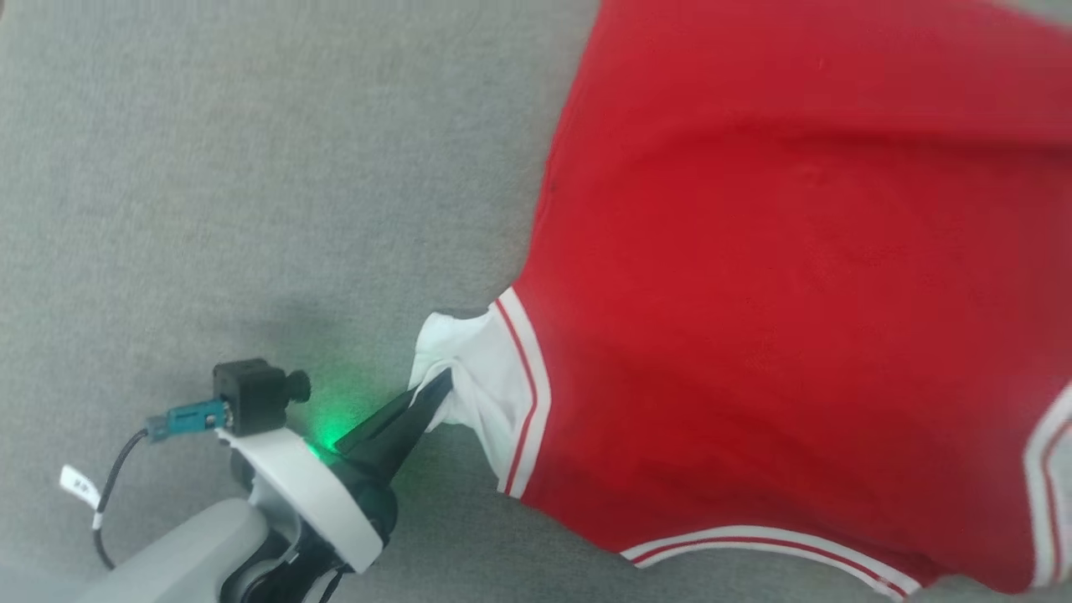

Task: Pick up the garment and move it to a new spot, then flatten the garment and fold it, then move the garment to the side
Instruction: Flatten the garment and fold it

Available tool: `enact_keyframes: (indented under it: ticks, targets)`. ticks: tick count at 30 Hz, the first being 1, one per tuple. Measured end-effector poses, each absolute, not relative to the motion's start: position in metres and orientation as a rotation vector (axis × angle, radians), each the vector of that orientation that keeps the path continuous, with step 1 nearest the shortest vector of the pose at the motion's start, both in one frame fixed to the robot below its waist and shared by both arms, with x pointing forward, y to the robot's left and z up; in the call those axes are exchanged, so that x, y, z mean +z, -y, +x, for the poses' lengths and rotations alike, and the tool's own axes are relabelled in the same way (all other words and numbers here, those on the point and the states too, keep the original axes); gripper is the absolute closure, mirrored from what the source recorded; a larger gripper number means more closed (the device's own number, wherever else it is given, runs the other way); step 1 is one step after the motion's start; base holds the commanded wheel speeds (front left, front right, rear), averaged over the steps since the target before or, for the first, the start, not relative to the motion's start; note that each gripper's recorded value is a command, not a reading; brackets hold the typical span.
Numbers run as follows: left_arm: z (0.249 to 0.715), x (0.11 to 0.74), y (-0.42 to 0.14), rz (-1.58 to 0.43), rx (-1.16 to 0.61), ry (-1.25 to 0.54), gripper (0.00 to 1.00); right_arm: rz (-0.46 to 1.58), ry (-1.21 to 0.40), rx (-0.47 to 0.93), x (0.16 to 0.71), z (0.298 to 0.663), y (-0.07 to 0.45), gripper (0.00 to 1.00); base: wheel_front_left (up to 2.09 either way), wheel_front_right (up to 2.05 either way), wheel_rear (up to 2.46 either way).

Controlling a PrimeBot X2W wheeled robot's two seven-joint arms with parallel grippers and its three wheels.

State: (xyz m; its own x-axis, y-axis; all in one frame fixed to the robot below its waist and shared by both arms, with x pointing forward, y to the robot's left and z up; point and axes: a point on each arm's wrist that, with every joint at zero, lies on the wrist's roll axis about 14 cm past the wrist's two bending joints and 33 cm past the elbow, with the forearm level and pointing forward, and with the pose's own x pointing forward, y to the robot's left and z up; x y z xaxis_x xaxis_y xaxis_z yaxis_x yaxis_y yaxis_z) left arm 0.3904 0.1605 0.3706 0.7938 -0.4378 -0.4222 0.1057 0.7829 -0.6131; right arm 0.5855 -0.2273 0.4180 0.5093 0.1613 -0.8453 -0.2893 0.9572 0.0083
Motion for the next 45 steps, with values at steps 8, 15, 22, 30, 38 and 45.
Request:
enact_keyframes:
  ticks: [8,15,22,30,38,45]
  targets:
    - [0.39,0.391,-0.158,-0.588,-0.339,-0.524,1.0,-0.127,-1.106,0.359,0.425,0.479,0.244,1.0,0.0,0.0,0.0]
    - [0.394,0.401,-0.157,-0.583,-0.35,-0.486,1.0,-0.062,-1.285,0.445,0.397,0.368,0.229,1.0,0.0,0.0,0.0]
    - [0.396,0.404,-0.153,-0.579,-0.363,-0.475,1.0,0.021,-1.412,0.534,0.375,0.293,0.193,1.0,0.0,0.0,0.0]
    - [0.392,0.407,-0.15,-0.572,-0.377,-0.476,1.0,0.04,-1.257,0.529,0.386,0.312,0.178,0.0,0.0,0.0,0.0]
    - [0.388,0.408,-0.149,-0.586,-0.371,-0.472,1.0,0.075,-1.017,0.523,0.458,0.363,0.193,0.0,0.0,0.0,0.0]
    - [0.398,0.404,-0.142,-0.6,-0.377,-0.469,1.0,-0.019,-0.732,0.477,0.51,0.467,0.197,0.0,0.0,0.0,0.0]
